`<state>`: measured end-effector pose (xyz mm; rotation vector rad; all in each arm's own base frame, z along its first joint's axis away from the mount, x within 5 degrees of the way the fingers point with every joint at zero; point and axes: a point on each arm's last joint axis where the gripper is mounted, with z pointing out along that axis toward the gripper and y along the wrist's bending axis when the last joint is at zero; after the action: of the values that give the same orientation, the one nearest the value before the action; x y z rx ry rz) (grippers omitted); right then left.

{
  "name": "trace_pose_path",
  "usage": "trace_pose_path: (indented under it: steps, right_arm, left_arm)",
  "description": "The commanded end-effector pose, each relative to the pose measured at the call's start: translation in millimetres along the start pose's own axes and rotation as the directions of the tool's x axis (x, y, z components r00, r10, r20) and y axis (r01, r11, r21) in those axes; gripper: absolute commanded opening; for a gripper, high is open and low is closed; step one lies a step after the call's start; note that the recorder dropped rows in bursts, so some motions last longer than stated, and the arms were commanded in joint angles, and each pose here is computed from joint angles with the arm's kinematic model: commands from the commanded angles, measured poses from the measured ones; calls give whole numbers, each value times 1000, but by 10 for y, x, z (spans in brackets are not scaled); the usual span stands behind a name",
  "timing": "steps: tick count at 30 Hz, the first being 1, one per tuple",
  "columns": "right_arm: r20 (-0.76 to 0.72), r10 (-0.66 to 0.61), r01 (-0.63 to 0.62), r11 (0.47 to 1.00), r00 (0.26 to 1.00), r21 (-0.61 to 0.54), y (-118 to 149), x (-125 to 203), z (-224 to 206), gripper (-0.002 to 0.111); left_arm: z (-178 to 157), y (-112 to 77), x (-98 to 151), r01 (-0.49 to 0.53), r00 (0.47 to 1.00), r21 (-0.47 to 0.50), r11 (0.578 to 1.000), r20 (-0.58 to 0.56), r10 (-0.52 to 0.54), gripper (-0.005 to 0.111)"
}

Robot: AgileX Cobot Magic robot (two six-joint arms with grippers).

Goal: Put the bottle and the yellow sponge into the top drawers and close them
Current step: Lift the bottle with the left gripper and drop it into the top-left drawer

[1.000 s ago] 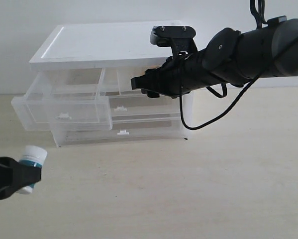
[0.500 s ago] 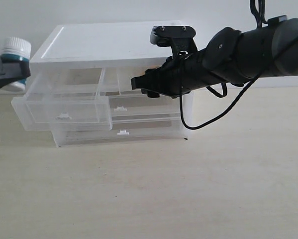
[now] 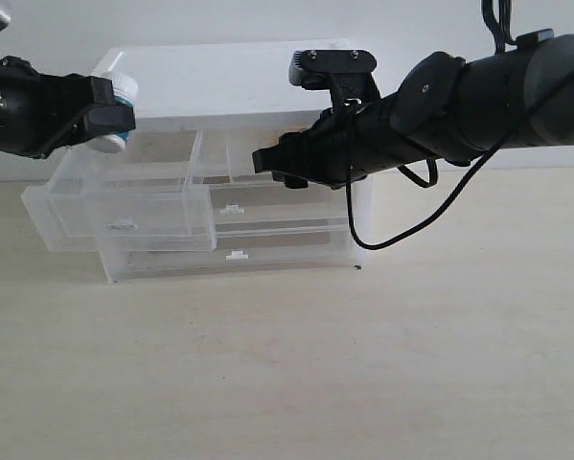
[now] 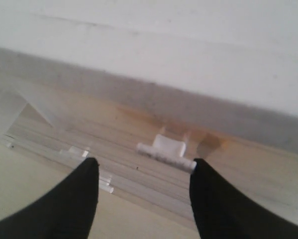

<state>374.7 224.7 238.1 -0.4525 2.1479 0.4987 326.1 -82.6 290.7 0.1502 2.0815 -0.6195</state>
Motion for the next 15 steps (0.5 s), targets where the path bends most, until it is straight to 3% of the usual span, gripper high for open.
trace_pose_path:
  steps: [1,6,7,9,13,15]
  right_arm:
    - [25,-29,29,999,999,17,-46,-51,-8,51]
    - [29,-33,33,999,999,20,-47,-54,-8,51]
    - [29,-33,33,999,999,20,-47,-54,-8,51]
    - [29,-33,33,999,999,20,-47,-54,-8,51]
    - [21,-33,32,999,999,15,-44,-47,-8,51]
    - [20,-33,32,999,999,14,-43,-45,-8,51]
  left_arm:
    - [155,24,20,2,999,31,1000,-42,-1,4]
    - [166,23,44,-19,998,41,999,-63,21,6]
    - [166,23,46,-23,998,40,999,-64,25,11]
    - [166,22,46,-23,998,42,999,-65,25,32]
    - [159,18,40,-18,998,43,999,-62,20,63]
    - [116,-7,10,-24,999,46,999,-48,26,63]
